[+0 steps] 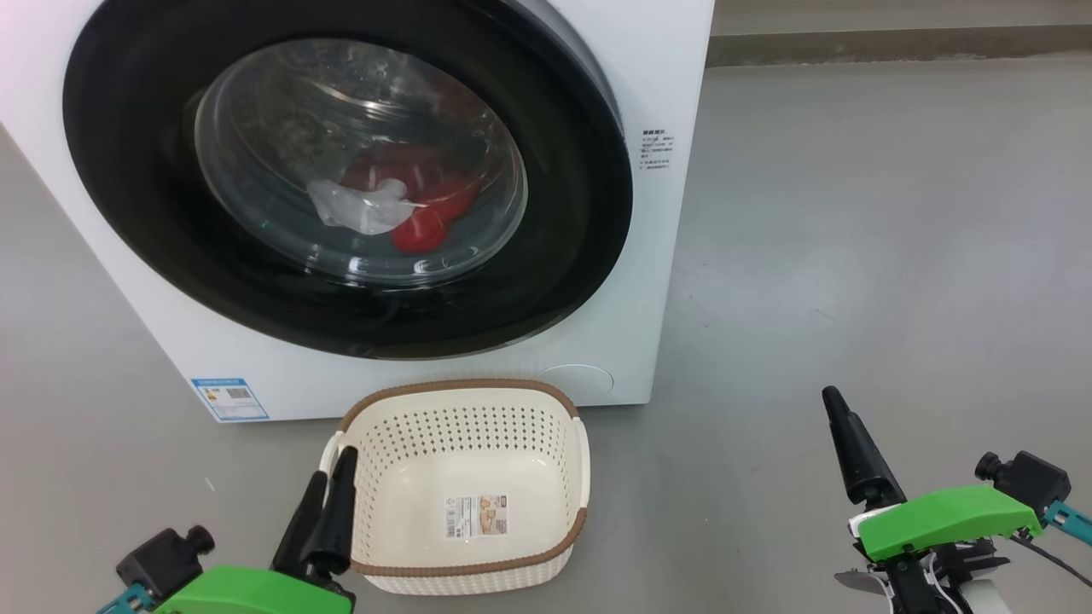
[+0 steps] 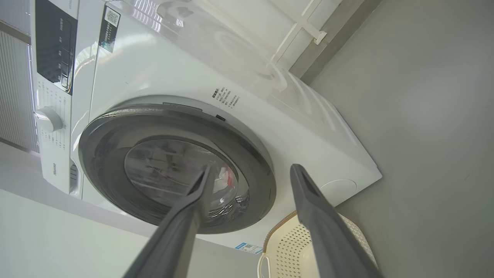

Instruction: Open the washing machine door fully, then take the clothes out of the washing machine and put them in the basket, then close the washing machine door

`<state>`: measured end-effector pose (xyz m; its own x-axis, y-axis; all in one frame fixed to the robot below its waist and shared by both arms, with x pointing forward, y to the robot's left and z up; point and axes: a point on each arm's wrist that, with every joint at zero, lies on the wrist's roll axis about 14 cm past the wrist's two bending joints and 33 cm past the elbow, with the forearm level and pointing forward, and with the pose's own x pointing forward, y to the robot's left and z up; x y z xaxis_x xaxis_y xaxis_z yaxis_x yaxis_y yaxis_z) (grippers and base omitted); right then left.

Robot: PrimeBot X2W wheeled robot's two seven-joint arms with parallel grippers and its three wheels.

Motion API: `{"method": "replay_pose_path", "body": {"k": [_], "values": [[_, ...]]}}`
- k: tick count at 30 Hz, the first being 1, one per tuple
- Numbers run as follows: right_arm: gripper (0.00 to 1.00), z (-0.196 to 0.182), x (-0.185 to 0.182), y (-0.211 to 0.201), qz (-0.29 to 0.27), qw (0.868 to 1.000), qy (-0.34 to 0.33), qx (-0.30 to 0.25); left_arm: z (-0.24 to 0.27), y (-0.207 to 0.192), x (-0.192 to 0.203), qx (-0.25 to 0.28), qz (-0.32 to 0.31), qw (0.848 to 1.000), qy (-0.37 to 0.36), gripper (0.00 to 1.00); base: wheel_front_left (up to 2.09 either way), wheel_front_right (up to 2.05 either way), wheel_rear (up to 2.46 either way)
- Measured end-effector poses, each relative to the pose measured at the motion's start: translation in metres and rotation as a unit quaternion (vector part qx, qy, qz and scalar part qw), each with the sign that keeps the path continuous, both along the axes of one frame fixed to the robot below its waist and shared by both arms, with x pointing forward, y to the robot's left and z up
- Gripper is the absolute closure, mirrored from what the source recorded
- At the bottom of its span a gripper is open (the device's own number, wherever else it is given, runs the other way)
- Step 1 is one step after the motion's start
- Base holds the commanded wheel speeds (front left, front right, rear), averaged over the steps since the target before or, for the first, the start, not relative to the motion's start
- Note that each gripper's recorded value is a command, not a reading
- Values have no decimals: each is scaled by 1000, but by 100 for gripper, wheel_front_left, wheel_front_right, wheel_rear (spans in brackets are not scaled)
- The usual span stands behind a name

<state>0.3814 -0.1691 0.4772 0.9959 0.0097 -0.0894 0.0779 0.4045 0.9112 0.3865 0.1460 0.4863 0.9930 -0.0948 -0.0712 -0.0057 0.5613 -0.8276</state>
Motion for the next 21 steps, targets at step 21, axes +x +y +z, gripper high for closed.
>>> {"method": "replay_pose_path", "body": {"k": [21], "values": [[0,27,13,8,24,982,-53,-178,21,-8,13,142,-4,989,-43,0,0,0,0]]}}
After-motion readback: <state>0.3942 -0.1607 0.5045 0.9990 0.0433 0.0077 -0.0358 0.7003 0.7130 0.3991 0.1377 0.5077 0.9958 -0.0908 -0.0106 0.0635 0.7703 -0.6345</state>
